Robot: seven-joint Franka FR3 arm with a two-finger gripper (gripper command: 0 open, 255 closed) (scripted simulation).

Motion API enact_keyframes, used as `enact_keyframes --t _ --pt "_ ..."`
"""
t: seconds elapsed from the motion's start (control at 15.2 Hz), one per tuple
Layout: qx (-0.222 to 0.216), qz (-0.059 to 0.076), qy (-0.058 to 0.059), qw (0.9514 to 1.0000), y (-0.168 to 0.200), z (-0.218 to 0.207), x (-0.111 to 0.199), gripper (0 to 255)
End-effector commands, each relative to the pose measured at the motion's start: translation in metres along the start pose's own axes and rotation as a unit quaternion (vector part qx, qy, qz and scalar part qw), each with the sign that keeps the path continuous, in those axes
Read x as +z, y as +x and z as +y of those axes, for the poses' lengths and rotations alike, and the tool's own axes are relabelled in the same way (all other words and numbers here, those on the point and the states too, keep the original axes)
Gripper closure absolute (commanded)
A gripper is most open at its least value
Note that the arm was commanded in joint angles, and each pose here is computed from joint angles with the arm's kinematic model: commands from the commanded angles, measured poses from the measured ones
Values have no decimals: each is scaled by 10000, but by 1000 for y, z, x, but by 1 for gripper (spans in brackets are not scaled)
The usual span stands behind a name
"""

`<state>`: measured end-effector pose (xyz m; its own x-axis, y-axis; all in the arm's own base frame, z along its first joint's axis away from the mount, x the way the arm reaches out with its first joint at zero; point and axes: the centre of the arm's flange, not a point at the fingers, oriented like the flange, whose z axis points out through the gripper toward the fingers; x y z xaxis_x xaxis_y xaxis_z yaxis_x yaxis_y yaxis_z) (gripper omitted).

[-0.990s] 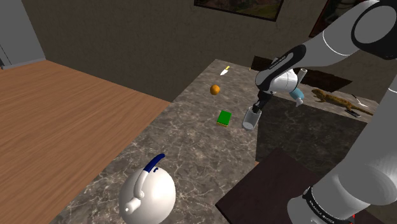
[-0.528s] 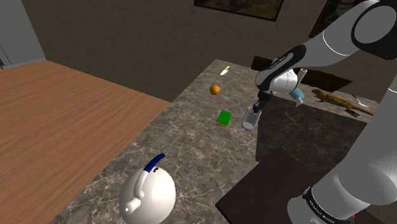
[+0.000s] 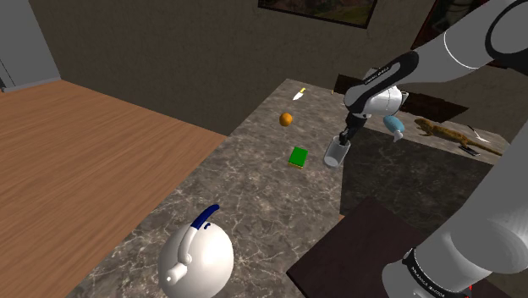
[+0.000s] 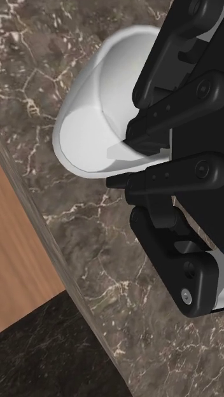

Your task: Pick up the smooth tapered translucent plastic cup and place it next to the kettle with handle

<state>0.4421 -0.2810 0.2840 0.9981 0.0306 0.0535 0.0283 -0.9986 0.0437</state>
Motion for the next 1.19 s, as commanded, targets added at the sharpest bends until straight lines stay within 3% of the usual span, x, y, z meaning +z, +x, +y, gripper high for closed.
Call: enact_keyframes --t 0.0,1.12 --pt "0 0 -1 10000 1 0 -11 255" --pt "0 0 -1 10000 6 3 -101 255"
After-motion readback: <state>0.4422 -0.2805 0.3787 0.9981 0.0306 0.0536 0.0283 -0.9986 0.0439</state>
